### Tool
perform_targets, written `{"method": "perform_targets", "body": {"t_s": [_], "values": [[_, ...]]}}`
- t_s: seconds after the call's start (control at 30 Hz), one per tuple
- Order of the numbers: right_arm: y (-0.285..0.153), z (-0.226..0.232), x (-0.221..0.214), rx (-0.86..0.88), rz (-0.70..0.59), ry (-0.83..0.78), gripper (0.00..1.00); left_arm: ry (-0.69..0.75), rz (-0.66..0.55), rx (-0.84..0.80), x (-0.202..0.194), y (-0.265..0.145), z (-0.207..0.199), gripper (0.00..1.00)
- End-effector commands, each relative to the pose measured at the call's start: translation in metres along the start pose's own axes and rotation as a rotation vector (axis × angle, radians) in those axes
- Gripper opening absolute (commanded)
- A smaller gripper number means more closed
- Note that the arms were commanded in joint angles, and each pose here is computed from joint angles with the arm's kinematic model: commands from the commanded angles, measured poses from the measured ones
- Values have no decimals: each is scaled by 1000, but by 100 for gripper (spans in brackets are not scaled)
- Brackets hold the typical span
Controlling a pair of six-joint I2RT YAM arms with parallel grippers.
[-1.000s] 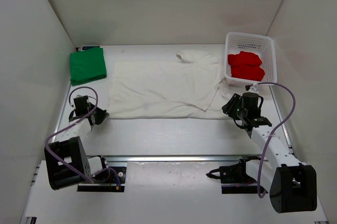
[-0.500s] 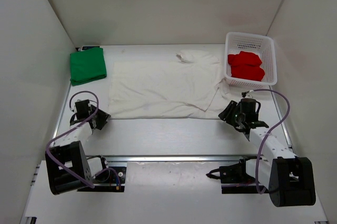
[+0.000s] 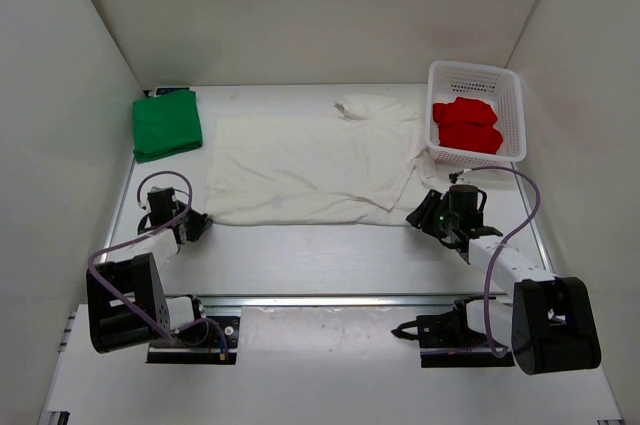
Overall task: Fold and stack the t-shirts
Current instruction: Fold the flattened tshirt in 1/3 of the way
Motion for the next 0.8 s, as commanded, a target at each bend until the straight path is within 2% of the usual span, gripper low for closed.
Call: {"method": "perform_targets", "body": {"t_s": [0.0, 0.2, 0.37, 0.4, 0.43, 0.57, 0.73, 0.77], "values": [[0, 8, 9, 42, -59, -26, 35, 24, -37, -6, 11, -1, -9, 0], [-3, 2, 9, 1, -82, -24, 36, 69, -68, 79, 16, -9, 5, 0], [-2, 14, 15, 2, -80, -76, 37, 99, -77, 29, 13, -14, -2, 0], [-2, 13, 13, 15, -71, -60, 37, 84, -46, 20, 6, -14, 1, 4], [-2, 15, 15, 39, -79, -68, 36, 73, -63, 4, 9, -16, 0, 16], [0, 16, 11, 44, -56, -75, 36, 59, -51, -2, 3, -19, 4, 47], [3, 15, 6, 64, -31, -75, 37, 22, -36, -61, -2, -16, 1, 64], [4, 15, 5, 66, -23, -74, 36, 16, -42, -71, -2, -15, 0, 65]]}}
Point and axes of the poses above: each gripper's point midway between its finger pads, its own y axis out along the fingers, its own z axis along the line the jaws close on, x = y × z, the point moved 10 cm from there along -y, back along the fingers, and after that the axes turned 1 degree about y, right-handed, at the moved point
